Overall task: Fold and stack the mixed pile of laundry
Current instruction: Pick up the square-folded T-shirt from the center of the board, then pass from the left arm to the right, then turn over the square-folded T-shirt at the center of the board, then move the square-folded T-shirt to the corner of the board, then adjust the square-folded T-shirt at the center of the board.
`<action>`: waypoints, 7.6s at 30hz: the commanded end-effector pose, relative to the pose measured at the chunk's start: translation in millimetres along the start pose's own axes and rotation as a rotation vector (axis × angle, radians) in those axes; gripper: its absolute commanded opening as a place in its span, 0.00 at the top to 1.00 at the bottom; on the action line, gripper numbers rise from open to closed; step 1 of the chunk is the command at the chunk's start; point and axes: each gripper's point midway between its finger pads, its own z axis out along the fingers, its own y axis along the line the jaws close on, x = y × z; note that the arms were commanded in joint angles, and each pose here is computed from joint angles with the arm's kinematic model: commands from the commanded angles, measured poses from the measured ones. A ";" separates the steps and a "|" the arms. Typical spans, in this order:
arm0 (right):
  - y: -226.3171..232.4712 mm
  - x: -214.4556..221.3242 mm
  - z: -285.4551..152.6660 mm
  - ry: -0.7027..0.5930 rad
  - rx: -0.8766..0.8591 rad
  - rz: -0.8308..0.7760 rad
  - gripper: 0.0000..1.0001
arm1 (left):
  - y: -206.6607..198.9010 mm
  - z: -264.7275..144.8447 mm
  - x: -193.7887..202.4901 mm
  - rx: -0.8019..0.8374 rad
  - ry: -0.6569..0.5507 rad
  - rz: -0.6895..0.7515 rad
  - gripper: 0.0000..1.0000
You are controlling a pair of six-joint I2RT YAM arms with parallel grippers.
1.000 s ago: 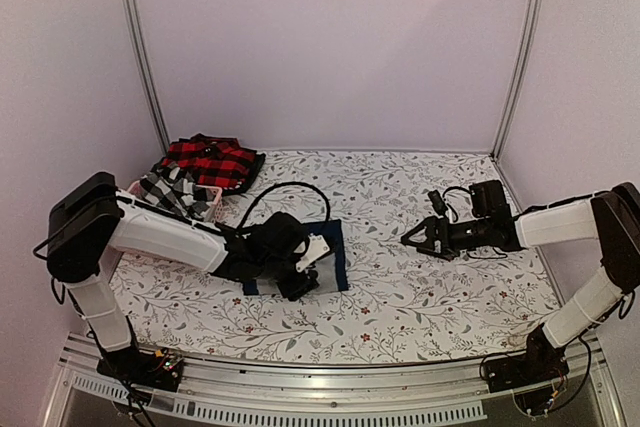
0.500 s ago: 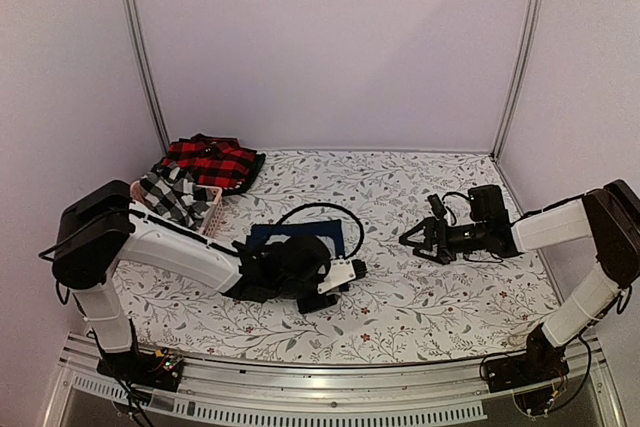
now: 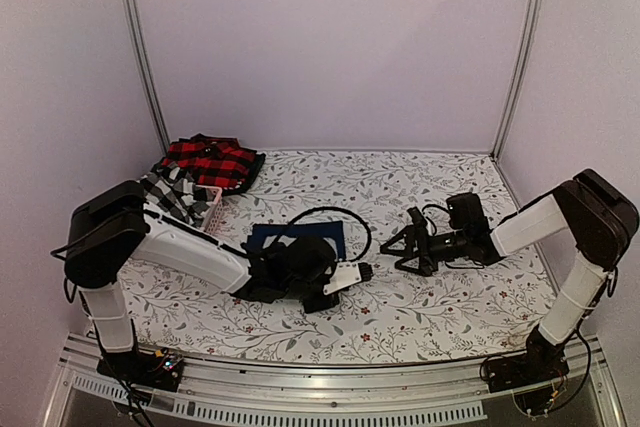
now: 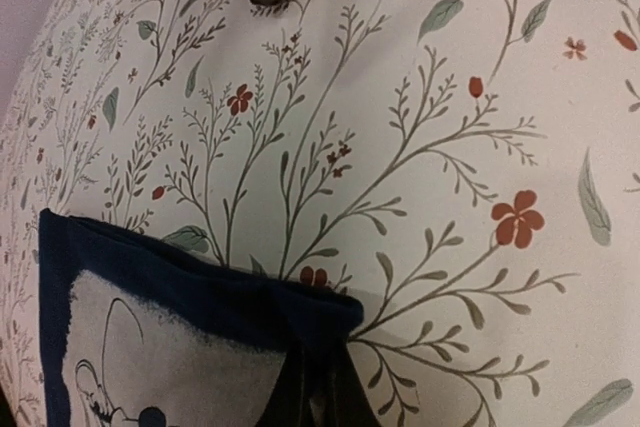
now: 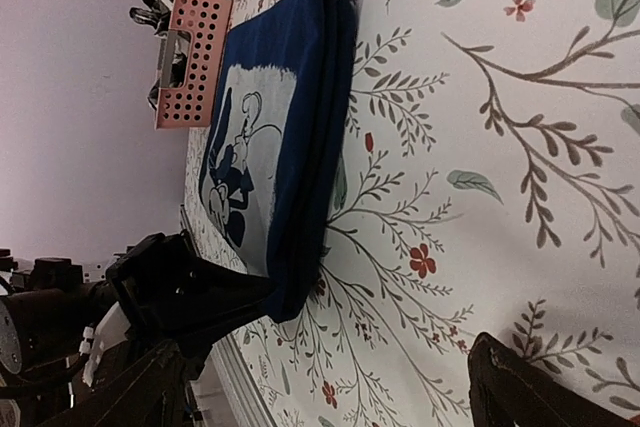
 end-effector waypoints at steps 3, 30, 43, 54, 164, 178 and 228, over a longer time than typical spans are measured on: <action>23.4 4.6 32.4 0.042 -0.119 0.088 0.02 | 12.0 -40.9 -50.9 0.009 -0.211 -0.043 1.00; 11.9 17.2 109.6 0.120 -0.199 0.461 0.23 | -13.1 -64.4 -75.7 0.094 -0.282 0.009 1.00; -5.4 18.2 123.5 0.130 -0.172 0.526 0.75 | -23.2 -67.9 -77.1 0.100 -0.274 0.044 1.00; 4.8 -16.3 90.8 0.089 -0.066 0.330 1.00 | 35.3 -106.7 -80.5 -0.083 -0.374 -0.166 0.24; 40.9 92.6 12.5 0.271 0.267 -0.248 0.26 | 165.2 -38.3 99.3 -0.059 -0.034 -1.043 0.40; 8.5 -17.4 36.0 0.186 0.313 -0.435 0.36 | 76.5 -62.6 103.7 0.110 0.023 -1.216 0.39; -17.3 -3.2 54.6 0.289 0.125 -0.282 0.58 | 77.9 -55.5 104.2 0.102 0.024 -1.224 0.67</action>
